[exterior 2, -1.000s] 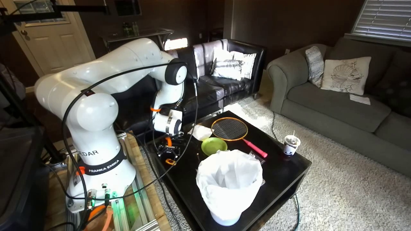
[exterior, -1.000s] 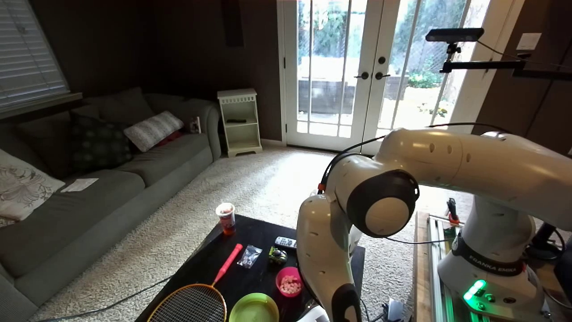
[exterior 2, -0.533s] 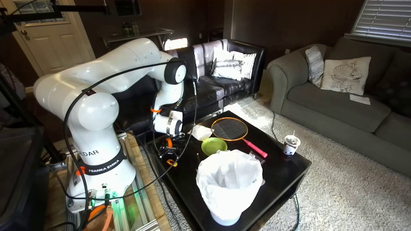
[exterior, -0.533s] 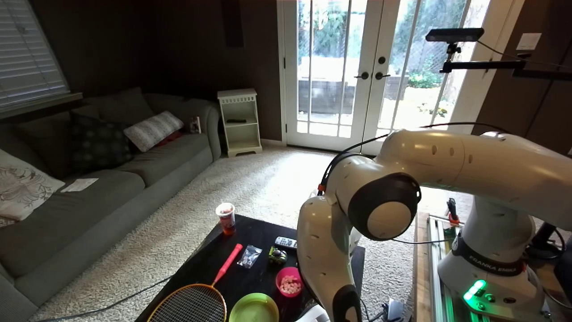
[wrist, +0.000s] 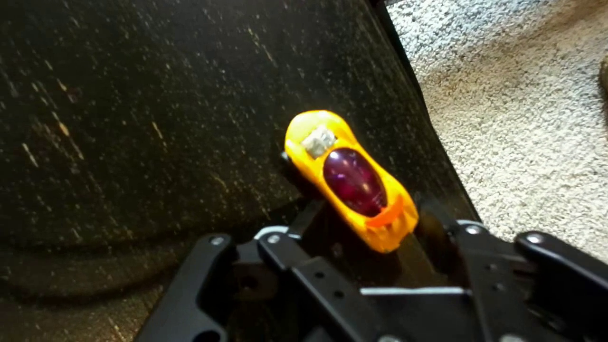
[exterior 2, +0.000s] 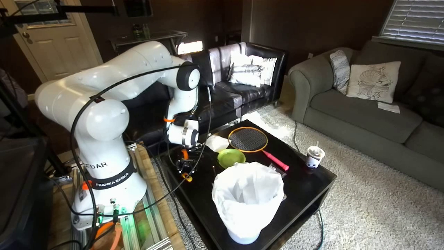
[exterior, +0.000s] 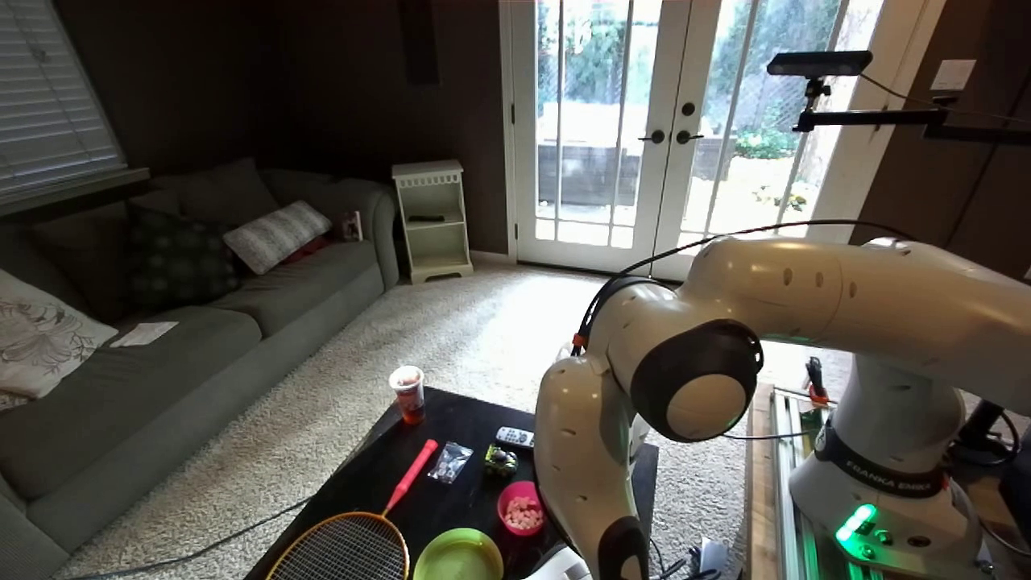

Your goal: Pick up the toy car

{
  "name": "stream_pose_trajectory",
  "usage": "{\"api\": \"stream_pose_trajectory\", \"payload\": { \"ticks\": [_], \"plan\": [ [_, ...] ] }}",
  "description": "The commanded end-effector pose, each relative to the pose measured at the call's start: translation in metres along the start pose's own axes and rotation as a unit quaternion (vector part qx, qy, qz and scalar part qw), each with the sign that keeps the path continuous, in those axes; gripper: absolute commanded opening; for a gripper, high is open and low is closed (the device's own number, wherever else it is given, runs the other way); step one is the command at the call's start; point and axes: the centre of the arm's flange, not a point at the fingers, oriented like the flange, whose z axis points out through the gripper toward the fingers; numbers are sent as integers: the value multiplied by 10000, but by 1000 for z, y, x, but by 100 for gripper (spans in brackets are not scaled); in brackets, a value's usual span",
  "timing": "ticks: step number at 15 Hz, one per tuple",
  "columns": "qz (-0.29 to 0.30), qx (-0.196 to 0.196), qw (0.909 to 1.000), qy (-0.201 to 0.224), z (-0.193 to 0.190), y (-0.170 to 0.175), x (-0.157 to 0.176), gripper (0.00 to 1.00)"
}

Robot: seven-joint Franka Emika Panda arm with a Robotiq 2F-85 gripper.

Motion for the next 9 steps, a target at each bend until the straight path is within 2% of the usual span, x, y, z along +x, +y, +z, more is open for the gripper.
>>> {"api": "stream_pose_trajectory", "payload": {
  "ticks": [1, 3, 9],
  "plan": [
    [9, -94, 9999, -76, 12, 2, 7, 24],
    [3, -86, 9999, -75, 11, 1, 7, 11],
    [17, -186, 9998, 22, -5, 1, -2, 13]
  ]
}}
